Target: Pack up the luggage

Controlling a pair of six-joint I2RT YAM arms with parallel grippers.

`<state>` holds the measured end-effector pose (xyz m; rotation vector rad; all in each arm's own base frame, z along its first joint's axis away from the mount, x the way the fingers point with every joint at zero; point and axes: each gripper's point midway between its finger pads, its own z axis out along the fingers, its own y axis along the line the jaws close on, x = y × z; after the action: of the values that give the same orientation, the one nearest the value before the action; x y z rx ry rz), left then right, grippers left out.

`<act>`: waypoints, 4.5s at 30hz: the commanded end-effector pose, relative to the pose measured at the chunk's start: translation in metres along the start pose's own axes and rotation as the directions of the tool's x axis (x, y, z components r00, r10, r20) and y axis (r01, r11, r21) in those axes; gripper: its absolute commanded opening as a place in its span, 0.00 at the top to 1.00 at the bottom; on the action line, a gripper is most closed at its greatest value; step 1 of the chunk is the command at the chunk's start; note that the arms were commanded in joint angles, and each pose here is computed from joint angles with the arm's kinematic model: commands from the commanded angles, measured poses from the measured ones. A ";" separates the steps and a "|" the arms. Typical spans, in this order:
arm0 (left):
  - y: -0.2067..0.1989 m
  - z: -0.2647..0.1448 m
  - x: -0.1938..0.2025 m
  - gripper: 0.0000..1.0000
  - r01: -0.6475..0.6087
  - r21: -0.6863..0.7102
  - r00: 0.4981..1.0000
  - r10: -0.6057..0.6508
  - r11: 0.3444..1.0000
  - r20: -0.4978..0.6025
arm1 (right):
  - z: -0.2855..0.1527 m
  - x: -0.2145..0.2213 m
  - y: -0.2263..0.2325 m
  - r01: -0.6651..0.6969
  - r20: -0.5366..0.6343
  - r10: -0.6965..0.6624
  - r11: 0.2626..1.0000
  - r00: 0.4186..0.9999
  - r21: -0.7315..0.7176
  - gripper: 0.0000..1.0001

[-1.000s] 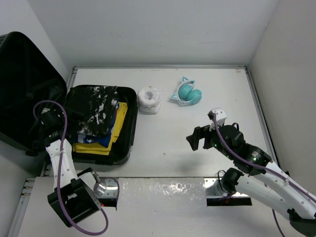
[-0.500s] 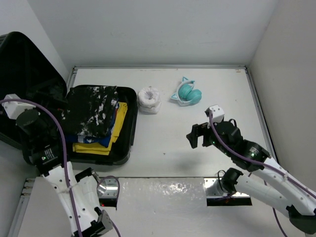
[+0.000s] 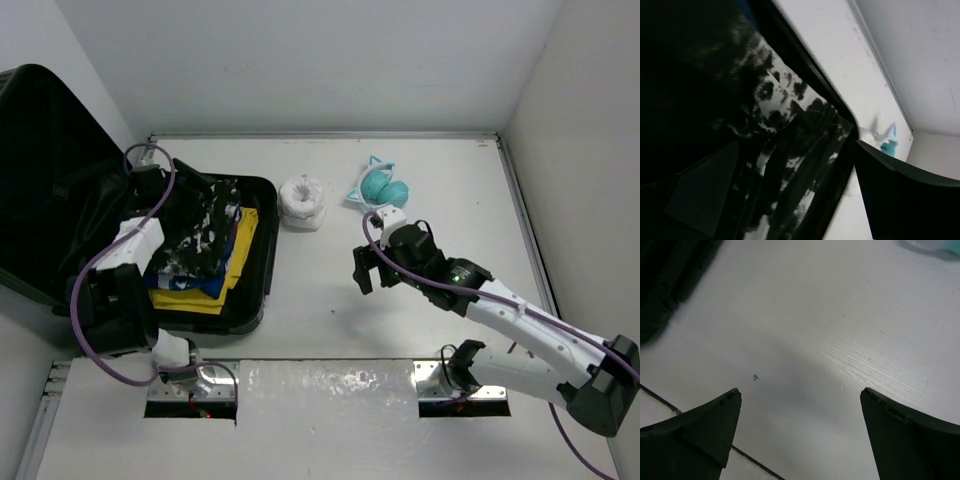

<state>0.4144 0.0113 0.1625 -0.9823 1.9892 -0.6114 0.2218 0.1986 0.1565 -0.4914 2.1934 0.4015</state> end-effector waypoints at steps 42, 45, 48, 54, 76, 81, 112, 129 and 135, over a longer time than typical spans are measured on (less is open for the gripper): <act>-0.065 -0.137 -0.070 0.01 -0.220 0.040 0.935 0.199 0.975 0.295 | 0.071 0.009 -0.059 -0.229 -0.079 0.239 0.966 0.968 0.119 0.01; -0.082 -0.146 -0.035 0.01 -0.312 0.073 0.923 0.284 0.947 0.261 | 0.075 -0.004 -0.075 -0.260 -0.050 0.273 0.949 0.961 0.175 0.01; -0.098 -0.141 0.013 0.01 -0.396 0.133 0.910 0.368 0.909 0.193 | 0.076 -0.012 -0.085 -0.281 -0.031 0.295 0.934 0.955 0.223 0.01; -0.126 -0.094 0.099 0.01 -0.581 0.074 0.814 0.580 0.811 0.028 | 0.064 -0.014 -0.087 -0.340 0.031 0.341 0.915 0.939 0.219 0.01; -0.151 0.029 0.191 0.06 -0.826 0.062 0.546 0.823 0.560 -0.157 | 0.013 0.034 -0.119 -0.336 0.053 0.333 0.915 0.941 0.222 0.01; -0.163 0.041 0.207 0.14 -0.849 0.159 0.483 0.862 0.504 -0.153 | 0.010 0.039 -0.122 -0.356 0.061 0.352 0.905 0.934 0.235 0.01; -0.227 -0.061 0.184 1.00 -0.763 0.238 0.646 0.722 0.602 0.246 | 0.025 0.047 -0.097 -0.339 0.035 0.338 0.939 0.941 0.063 0.01; -0.163 -0.144 0.105 1.00 -0.548 0.295 0.755 0.311 0.782 0.577 | 0.029 0.048 -0.074 -0.318 0.020 0.320 0.945 0.947 -0.076 0.01; -0.153 -0.138 0.094 1.00 -0.534 0.254 0.741 0.301 0.807 0.600 | 0.034 0.048 -0.069 -0.339 0.006 0.341 0.935 0.940 -0.104 0.01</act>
<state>0.3259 -0.1573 0.2691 -0.2570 1.5474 -0.3688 0.2422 0.1362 0.0818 -0.1343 2.2976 0.6607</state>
